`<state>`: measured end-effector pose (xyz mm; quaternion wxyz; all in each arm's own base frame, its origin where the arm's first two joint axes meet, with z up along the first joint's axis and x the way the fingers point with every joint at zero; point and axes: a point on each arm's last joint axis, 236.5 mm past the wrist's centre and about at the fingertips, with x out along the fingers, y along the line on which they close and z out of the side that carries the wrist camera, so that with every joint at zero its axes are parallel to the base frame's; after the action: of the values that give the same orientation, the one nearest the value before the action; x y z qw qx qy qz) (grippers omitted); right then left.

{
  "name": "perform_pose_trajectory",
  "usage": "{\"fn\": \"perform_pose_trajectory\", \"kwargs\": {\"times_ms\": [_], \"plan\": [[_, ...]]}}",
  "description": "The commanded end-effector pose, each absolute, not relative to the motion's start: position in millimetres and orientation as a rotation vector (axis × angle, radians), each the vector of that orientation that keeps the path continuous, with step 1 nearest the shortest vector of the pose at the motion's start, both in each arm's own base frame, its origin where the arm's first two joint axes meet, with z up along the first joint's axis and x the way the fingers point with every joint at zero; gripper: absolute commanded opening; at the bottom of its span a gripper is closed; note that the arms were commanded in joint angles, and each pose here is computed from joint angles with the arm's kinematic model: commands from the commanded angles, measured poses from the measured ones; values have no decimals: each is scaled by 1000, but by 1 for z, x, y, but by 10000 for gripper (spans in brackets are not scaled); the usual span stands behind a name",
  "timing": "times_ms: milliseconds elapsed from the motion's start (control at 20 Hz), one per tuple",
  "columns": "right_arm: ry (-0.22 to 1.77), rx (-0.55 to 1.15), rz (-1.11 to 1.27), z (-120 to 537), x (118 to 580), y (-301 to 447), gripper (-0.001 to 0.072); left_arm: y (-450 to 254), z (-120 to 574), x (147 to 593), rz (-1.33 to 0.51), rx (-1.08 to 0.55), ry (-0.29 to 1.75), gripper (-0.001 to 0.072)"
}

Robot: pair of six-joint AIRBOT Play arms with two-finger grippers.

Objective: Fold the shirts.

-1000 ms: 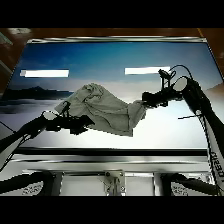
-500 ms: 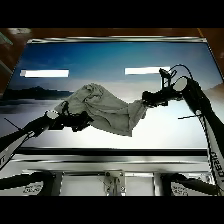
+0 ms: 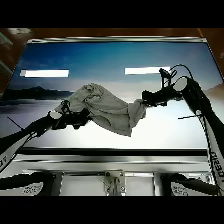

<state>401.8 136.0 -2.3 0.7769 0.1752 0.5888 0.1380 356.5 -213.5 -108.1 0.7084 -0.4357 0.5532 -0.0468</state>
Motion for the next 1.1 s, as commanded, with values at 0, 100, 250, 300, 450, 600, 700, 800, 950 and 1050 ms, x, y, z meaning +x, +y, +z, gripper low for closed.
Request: {"fn": "perform_pose_trajectory", "kwargs": {"times_ms": [0,100,250,300,450,600,700,800,950,1050], "plan": [[1274,412,311,1,402,142,64,-214,-94,363,-126,-956,1178,31],[1270,442,328,4,402,148,64,-212,-57,375,-189,-926,1069,31],[1159,452,403,40,414,160,63,-206,60,389,-381,-815,781,31],[1072,437,418,68,425,160,63,-199,117,389,-444,-773,638,31],[671,387,428,206,456,146,63,-149,305,357,-521,-746,178,31],[159,347,363,388,442,107,63,-83,454,281,-483,-712,-248,30],[-83,311,311,476,402,83,63,-60,502,237,-461,-729,-388,30],[-173,274,307,518,363,76,63,-63,507,221,-478,-749,-367,30],[-156,214,296,525,332,73,63,-91,456,241,-522,-749,-99,30],[-112,162,269,517,315,67,63,-112,415,245,-555,-698,88,30]]}}
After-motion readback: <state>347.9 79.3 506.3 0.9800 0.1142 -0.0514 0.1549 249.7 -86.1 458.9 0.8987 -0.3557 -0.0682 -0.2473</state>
